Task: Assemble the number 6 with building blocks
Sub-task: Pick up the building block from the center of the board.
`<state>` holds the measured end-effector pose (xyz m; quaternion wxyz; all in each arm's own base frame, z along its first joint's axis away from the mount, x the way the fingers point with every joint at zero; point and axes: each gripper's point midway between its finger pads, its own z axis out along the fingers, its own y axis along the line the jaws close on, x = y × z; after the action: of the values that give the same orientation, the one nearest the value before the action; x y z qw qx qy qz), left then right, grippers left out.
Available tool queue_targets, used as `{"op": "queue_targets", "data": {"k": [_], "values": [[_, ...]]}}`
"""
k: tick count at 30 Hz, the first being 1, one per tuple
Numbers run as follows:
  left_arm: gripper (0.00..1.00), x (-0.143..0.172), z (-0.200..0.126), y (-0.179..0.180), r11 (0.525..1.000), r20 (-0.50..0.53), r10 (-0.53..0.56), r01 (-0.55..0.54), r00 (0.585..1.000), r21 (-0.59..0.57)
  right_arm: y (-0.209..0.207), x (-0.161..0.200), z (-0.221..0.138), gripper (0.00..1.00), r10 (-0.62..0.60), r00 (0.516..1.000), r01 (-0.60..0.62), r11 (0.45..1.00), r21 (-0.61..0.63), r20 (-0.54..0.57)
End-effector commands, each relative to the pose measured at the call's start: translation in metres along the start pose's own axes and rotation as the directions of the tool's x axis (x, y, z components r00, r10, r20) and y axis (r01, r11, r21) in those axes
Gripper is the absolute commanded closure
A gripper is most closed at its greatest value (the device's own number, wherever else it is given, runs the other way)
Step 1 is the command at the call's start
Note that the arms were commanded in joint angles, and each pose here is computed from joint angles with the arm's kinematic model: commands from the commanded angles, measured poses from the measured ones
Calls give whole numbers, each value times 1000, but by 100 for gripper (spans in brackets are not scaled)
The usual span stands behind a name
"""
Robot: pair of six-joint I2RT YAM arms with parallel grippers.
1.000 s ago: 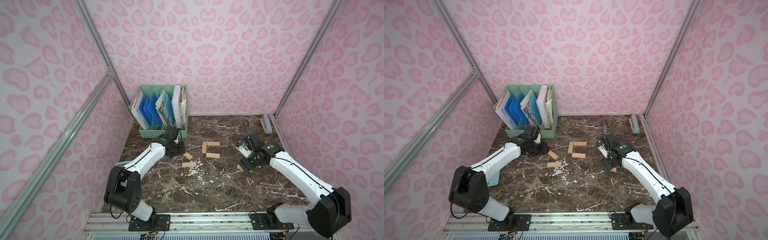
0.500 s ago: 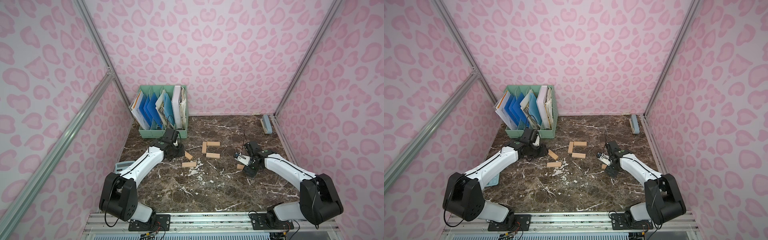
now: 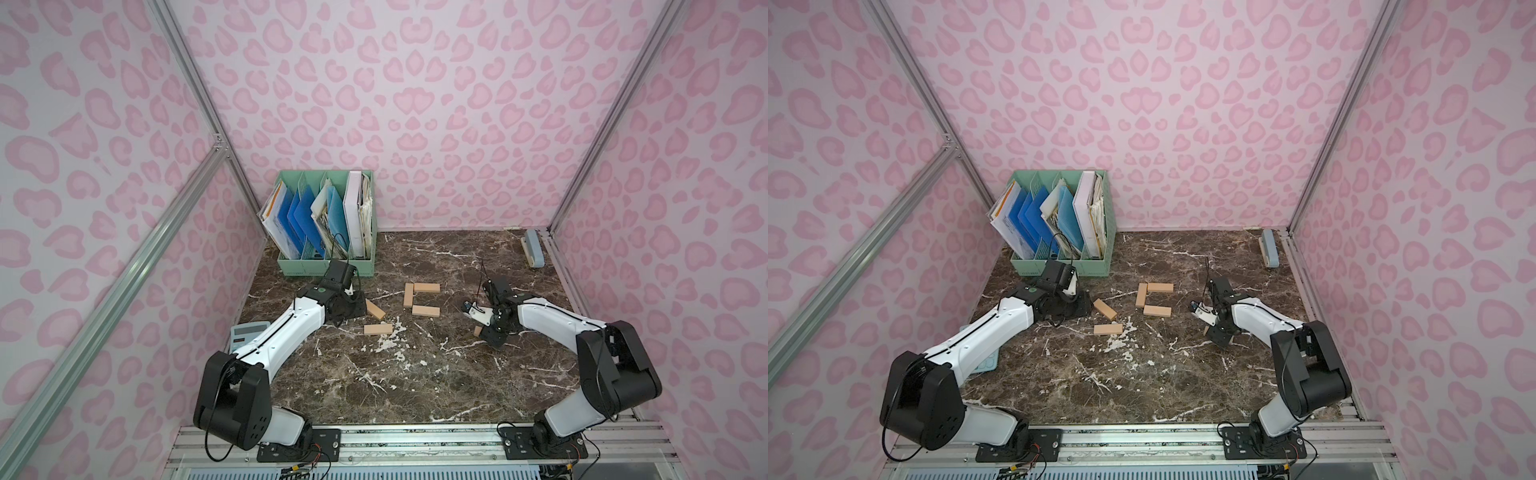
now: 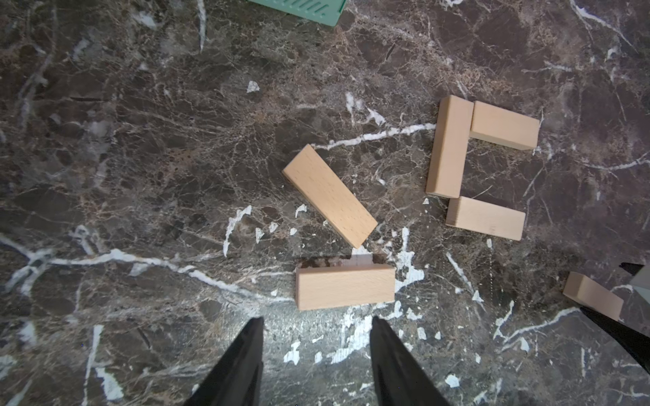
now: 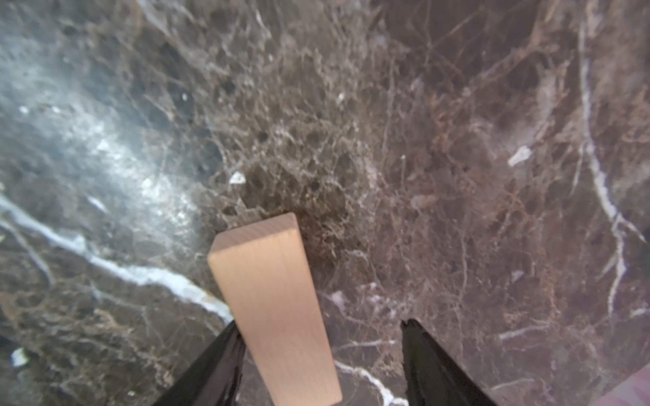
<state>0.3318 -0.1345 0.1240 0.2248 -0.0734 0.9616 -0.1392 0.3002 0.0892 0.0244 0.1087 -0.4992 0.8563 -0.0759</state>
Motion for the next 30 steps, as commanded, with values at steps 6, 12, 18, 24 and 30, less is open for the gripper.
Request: {"op": "queue_targets", "data": {"k": [6, 12, 18, 24, 30], "values": [[47, -4, -6, 5, 1000, 20, -11, 11, 1000, -10, 8, 3, 3, 33, 13, 1000, -13, 999, -51, 3], [48, -5, -6, 7, 1000, 27, -26, 26, 999, -7, 16, 7, -5, 45, 15, 999, -11, 994, -105, 39], [48, -8, -6, 4, 1000, 30, -27, 27, 999, 5, 16, -2, -12, 56, 41, 997, -32, 990, -139, 65], [48, -11, -8, 2, 1000, 37, -25, 24, 999, 13, 17, -1, -4, 45, 16, 999, -11, 991, -134, 39], [48, -9, -11, 6, 1000, 40, -27, 27, 999, 5, 14, 8, 4, 42, 17, 1000, -16, 994, -110, 5]]}}
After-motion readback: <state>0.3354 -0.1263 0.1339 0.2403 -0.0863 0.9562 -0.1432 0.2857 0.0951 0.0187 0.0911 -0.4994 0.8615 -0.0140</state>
